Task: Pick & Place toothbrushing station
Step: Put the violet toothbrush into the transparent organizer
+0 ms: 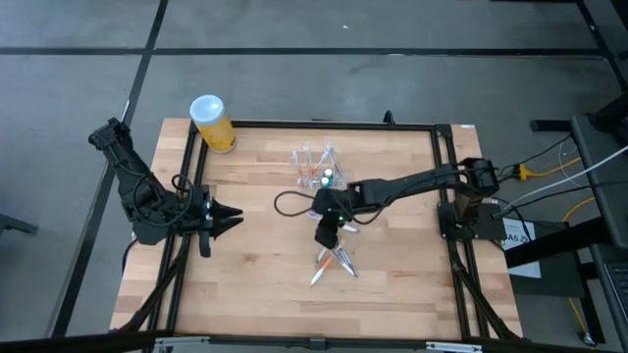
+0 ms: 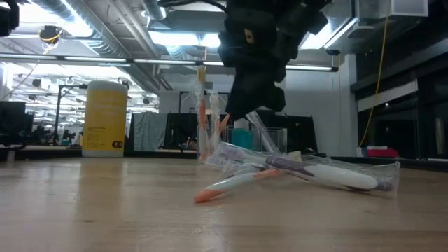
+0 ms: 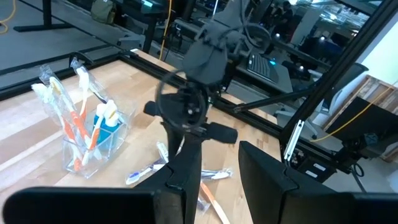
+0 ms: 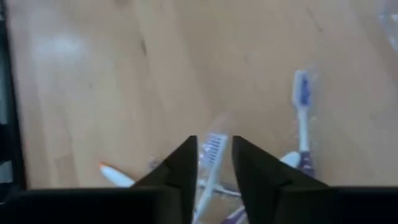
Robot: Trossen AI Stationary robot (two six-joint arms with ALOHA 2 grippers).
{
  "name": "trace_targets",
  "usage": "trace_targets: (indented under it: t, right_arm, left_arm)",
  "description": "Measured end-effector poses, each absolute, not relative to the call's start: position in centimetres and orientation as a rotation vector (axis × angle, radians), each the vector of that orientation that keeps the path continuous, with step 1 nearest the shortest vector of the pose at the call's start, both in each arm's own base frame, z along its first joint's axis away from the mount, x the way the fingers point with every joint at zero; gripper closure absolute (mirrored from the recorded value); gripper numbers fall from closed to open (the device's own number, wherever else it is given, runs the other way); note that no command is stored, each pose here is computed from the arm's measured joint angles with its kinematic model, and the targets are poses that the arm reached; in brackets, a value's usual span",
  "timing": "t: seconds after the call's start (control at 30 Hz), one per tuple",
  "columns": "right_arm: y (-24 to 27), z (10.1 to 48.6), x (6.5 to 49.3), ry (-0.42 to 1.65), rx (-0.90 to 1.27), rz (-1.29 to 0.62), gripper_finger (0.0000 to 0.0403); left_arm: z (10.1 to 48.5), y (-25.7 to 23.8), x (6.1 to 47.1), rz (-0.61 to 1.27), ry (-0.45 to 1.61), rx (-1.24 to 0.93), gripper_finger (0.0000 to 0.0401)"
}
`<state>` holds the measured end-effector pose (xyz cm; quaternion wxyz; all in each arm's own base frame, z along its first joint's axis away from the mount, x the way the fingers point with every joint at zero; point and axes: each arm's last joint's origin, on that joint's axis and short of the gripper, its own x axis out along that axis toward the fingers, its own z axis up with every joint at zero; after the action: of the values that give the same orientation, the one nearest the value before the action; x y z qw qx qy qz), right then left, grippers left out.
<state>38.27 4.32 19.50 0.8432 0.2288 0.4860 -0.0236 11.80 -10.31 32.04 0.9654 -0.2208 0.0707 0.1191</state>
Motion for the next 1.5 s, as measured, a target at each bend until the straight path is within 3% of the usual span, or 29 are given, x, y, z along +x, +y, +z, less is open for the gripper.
trace_targets:
  t: [0.13,0.27,0.6,0.9,1.23,1.5]
  right_arm:
    - [3.4,19.5,38.4,1.034,0.518,-0.027,0.0256]
    - [2.5,19.5,38.4,1.032,0.541,-0.023,0.0237]
    - [2.2,19.2,38.5,1.041,0.563,-0.012,0.0238]
    - [6.0,20.2,38.9,0.976,0.442,0.022,0.0245]
    - [6.6,20.5,39.3,0.853,0.207,-0.249,0.0243]
    - [8.4,18.8,39.5,0.9,0.287,-0.193,0.0243]
  left_arm:
    - [32.0,-10.3,11.8,0.238,0.145,-0.447,0.0299]
    - [32.0,-10.3,11.8,0.237,0.145,-0.447,0.0299]
    - [32.0,-10.3,11.8,0.239,0.15,-0.44,0.0299]
    - [32.0,-10.3,11.8,0.239,0.15,-0.44,0.0299]
    - [31.9,-10.3,11.8,0.24,0.153,-0.434,0.0299]
    - [32.0,-10.4,11.7,0.233,0.152,-0.447,0.0299]
